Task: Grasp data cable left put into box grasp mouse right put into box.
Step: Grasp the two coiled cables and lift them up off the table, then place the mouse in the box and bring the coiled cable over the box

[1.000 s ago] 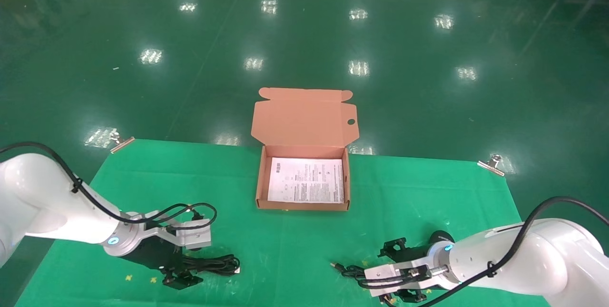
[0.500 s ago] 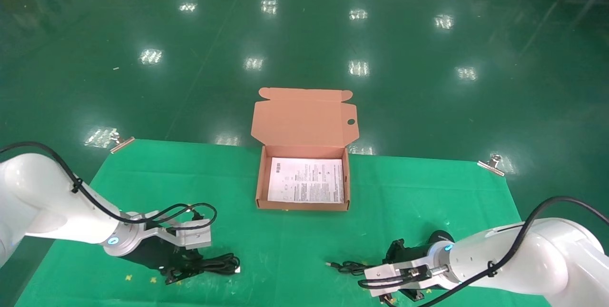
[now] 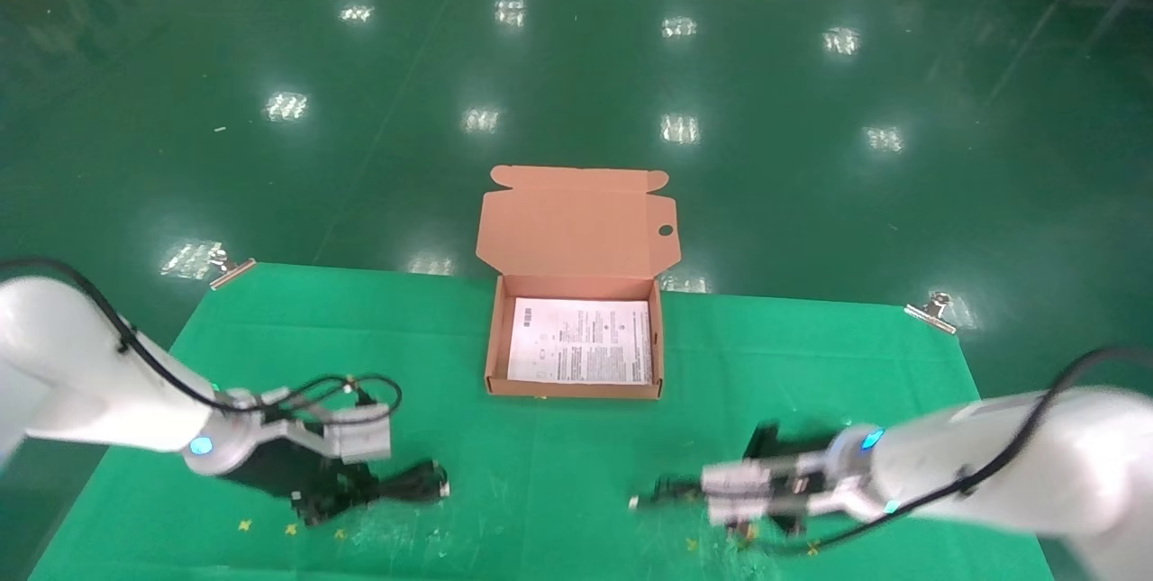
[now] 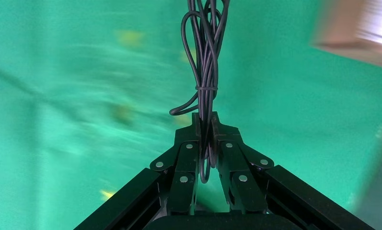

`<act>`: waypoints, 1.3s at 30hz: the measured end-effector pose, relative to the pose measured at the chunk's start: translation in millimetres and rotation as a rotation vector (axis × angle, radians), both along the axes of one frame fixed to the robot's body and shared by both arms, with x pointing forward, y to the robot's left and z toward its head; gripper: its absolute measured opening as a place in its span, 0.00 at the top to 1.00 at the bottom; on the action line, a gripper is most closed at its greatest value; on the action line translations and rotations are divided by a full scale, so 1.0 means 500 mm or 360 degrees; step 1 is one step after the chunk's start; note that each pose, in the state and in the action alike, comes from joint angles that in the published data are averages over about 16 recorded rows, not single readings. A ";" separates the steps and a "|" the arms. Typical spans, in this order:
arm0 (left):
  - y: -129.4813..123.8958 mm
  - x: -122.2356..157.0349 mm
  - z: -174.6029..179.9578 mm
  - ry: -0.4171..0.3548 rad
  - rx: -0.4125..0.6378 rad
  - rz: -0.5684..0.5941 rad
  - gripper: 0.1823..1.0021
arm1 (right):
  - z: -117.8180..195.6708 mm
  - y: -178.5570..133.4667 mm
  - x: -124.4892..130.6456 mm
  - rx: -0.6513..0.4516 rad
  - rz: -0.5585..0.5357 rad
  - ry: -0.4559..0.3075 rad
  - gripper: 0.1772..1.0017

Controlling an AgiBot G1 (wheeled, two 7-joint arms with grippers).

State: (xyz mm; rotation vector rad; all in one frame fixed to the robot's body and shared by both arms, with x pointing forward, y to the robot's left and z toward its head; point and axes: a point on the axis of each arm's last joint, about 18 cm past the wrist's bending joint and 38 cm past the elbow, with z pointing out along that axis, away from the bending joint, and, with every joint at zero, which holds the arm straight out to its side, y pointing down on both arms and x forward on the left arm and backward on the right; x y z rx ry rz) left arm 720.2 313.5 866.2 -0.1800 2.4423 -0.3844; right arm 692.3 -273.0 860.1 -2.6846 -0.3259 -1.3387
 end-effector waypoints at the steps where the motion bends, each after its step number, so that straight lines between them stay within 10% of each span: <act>1: 0.002 0.002 0.013 -0.0025 0.0011 -0.0005 0.90 | 0.020 -0.004 0.001 0.0027 -0.0012 -0.0031 0.94; 21: -0.079 0.010 0.375 -0.0883 0.0100 -0.0119 0.91 | 0.524 0.135 -0.011 0.0584 0.0206 -0.0830 0.96; 39: -0.102 -0.008 0.465 -0.1108 0.0033 -0.0066 0.91 | 0.623 0.249 0.010 0.0694 0.0365 -0.0960 0.96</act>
